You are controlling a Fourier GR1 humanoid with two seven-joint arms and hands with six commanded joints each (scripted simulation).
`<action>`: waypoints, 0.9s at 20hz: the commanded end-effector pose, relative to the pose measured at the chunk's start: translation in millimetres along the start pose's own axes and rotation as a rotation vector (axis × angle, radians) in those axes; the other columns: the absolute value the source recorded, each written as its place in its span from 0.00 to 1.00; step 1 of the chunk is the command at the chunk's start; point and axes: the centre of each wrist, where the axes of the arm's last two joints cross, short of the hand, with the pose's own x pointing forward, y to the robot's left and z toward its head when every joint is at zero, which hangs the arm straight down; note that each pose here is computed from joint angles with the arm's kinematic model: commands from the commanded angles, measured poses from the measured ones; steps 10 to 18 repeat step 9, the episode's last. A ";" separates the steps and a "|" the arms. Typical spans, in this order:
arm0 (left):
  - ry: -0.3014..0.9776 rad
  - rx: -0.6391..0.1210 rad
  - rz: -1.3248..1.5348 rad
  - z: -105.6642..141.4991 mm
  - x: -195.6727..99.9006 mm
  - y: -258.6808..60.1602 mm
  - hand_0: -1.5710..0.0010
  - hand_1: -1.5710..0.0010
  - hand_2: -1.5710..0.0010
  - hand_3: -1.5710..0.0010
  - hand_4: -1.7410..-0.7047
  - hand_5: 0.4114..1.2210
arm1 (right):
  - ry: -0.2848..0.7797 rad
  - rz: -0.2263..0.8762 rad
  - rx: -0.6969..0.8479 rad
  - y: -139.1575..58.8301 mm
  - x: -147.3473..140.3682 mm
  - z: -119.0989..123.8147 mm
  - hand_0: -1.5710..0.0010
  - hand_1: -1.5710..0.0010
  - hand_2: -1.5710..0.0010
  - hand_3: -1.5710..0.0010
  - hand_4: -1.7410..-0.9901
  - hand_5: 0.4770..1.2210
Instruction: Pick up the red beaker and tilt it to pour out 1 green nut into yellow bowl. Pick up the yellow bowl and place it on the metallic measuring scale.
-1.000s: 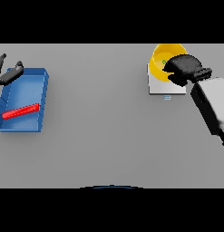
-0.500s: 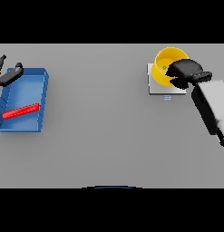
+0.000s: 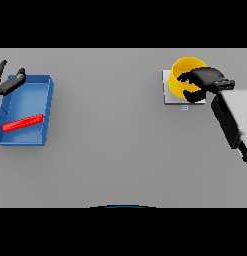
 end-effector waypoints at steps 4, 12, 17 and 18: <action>0.010 -0.001 0.003 -1.5 3.0 1.2 1.00 1.00 1.00 1.00 0.87 0.42 | 0.002 0.028 0.022 2.3 -2.4 -0.1 0.87 0.88 0.90 0.92 0.41 0.46; 0.011 0.003 -0.007 3.6 1.1 2.3 1.00 1.00 1.00 1.00 0.88 0.43 | 0.026 0.029 0.040 -2.3 -1.6 -0.3 0.96 0.96 0.97 0.97 0.47 0.41; 0.011 0.003 -0.007 3.6 1.1 2.3 1.00 1.00 1.00 1.00 0.88 0.43 | 0.026 0.029 0.040 -2.3 -1.6 -0.3 0.96 0.96 0.97 0.97 0.47 0.41; 0.011 0.003 -0.007 3.6 1.1 2.3 1.00 1.00 1.00 1.00 0.88 0.43 | 0.026 0.029 0.040 -2.3 -1.6 -0.3 0.96 0.96 0.97 0.97 0.47 0.41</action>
